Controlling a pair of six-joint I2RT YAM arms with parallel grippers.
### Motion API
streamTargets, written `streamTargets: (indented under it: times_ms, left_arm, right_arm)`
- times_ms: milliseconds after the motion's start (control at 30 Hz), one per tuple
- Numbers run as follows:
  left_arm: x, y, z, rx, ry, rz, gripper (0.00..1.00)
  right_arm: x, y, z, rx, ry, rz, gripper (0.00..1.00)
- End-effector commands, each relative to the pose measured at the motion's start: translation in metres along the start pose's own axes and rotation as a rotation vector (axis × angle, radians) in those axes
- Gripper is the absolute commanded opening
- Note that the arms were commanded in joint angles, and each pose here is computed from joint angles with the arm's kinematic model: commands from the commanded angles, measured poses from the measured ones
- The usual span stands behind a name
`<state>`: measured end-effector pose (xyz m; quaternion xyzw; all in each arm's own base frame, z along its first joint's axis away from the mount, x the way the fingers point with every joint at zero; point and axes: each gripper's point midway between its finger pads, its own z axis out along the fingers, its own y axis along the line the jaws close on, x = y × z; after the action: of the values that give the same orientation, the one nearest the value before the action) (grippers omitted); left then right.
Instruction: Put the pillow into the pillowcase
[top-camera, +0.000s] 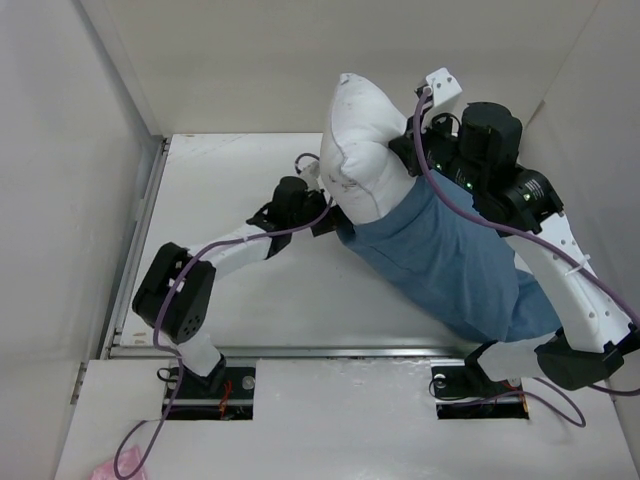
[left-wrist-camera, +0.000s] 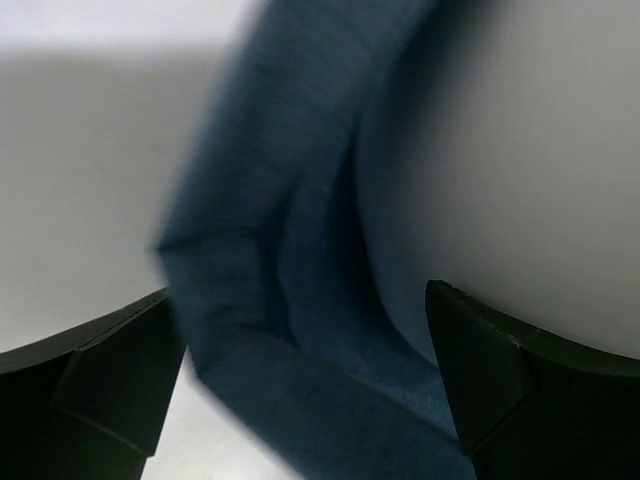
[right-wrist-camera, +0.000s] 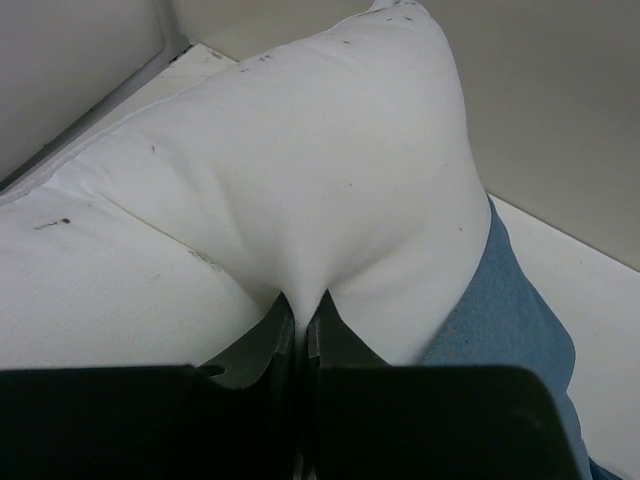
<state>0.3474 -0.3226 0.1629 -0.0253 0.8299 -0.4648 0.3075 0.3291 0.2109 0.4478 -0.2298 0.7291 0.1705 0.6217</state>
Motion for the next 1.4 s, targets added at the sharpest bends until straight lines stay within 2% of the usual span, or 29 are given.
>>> streamTargets:
  times_ms: [0, 133, 167, 200, 233, 267, 300, 333, 433, 500, 567, 633, 733, 800, 833, 900, 933, 1000, 1100, 1233, 1300, 1367]
  left_arm:
    - [0.027, -0.024, 0.019, 0.113, 0.081, 0.040, 0.99]
    - [0.049, -0.030, 0.040, 0.147, 0.146, 0.053, 0.99]
    - [0.054, -0.026, 0.042, 0.145, 0.162, 0.049, 0.96]
    - [0.055, -0.031, 0.045, 0.161, 0.160, 0.058, 0.86]
    - [0.052, -0.036, 0.044, 0.175, 0.160, 0.062, 0.68]
    - [0.052, -0.036, 0.045, 0.176, 0.159, 0.071, 0.22]
    - [0.048, -0.034, 0.046, 0.158, 0.144, 0.086, 0.05]
    - [0.042, -0.038, 0.042, 0.149, 0.118, 0.102, 0.00]
    - [-0.002, -0.030, 0.028, 0.050, -0.024, 0.145, 0.00]
    - [-0.050, -0.031, 0.003, -0.012, -0.168, 0.160, 0.00]
    - [-0.083, -0.037, -0.025, -0.059, -0.267, 0.207, 0.00]
    - [-0.108, -0.026, -0.048, -0.171, -0.353, 0.217, 0.00]
    - [-0.123, -0.031, -0.078, -0.225, -0.426, 0.247, 0.00]
    - [-0.119, -0.030, -0.082, -0.229, -0.421, 0.246, 0.00]
    - [-0.113, -0.024, -0.081, -0.237, -0.396, 0.242, 0.00]
    - [-0.106, -0.026, -0.079, -0.221, -0.364, 0.242, 0.00]
    - [-0.102, -0.018, -0.075, -0.236, -0.347, 0.248, 0.00]
    - [-0.099, -0.011, -0.069, -0.251, -0.331, 0.244, 0.00]
    - [-0.097, 0.006, -0.069, -0.314, -0.331, 0.233, 0.00]
    - [-0.093, 0.015, -0.071, -0.339, -0.333, 0.230, 0.00]
    - [-0.092, 0.012, -0.078, -0.333, -0.341, 0.241, 0.00]
    - [-0.092, 0.007, -0.081, -0.315, -0.347, 0.244, 0.00]
  right_arm:
    - [-0.058, -0.001, -0.019, -0.009, -0.205, -0.008, 0.00]
    - [-0.064, 0.000, -0.025, -0.019, -0.224, -0.010, 0.00]
    - [-0.064, 0.001, -0.025, -0.020, -0.224, -0.001, 0.00]
    - [-0.065, 0.002, -0.025, -0.031, -0.224, -0.002, 0.00]
    - [-0.068, 0.005, -0.030, -0.046, -0.236, -0.004, 0.00]
    - [-0.064, 0.005, -0.028, -0.046, -0.227, -0.004, 0.00]
    - [-0.061, 0.008, -0.028, -0.060, -0.216, -0.005, 0.00]
    - [-0.051, 0.010, -0.024, -0.073, -0.188, -0.005, 0.00]
    - [-0.033, 0.013, -0.021, -0.061, -0.149, -0.002, 0.00]
    - [-0.028, 0.025, -0.021, -0.114, -0.164, -0.007, 0.00]
    - [-0.005, 0.033, -0.014, -0.148, -0.105, -0.019, 0.00]
    - [0.017, 0.031, -0.012, -0.124, -0.019, -0.017, 0.00]
    - [0.061, 0.025, 0.000, -0.073, 0.102, -0.020, 0.00]
    - [0.084, 0.027, 0.004, -0.068, 0.156, -0.016, 0.00]
    - [0.091, 0.030, 0.011, -0.078, 0.179, -0.006, 0.03]
    - [0.098, 0.056, 0.015, -0.177, 0.199, 0.001, 0.30]
    - [0.088, 0.060, 0.013, -0.200, 0.185, 0.003, 0.40]
    - [0.061, 0.071, 0.005, -0.252, 0.129, 0.003, 0.92]
    - [0.022, 0.065, -0.013, -0.233, 0.015, 0.010, 0.97]
    - [-0.033, 0.030, -0.050, -0.052, -0.180, 0.085, 0.99]
    - [-0.039, -0.003, -0.059, 0.135, -0.202, 0.130, 0.99]
    - [-0.025, -0.031, -0.063, 0.314, -0.154, 0.177, 0.99]
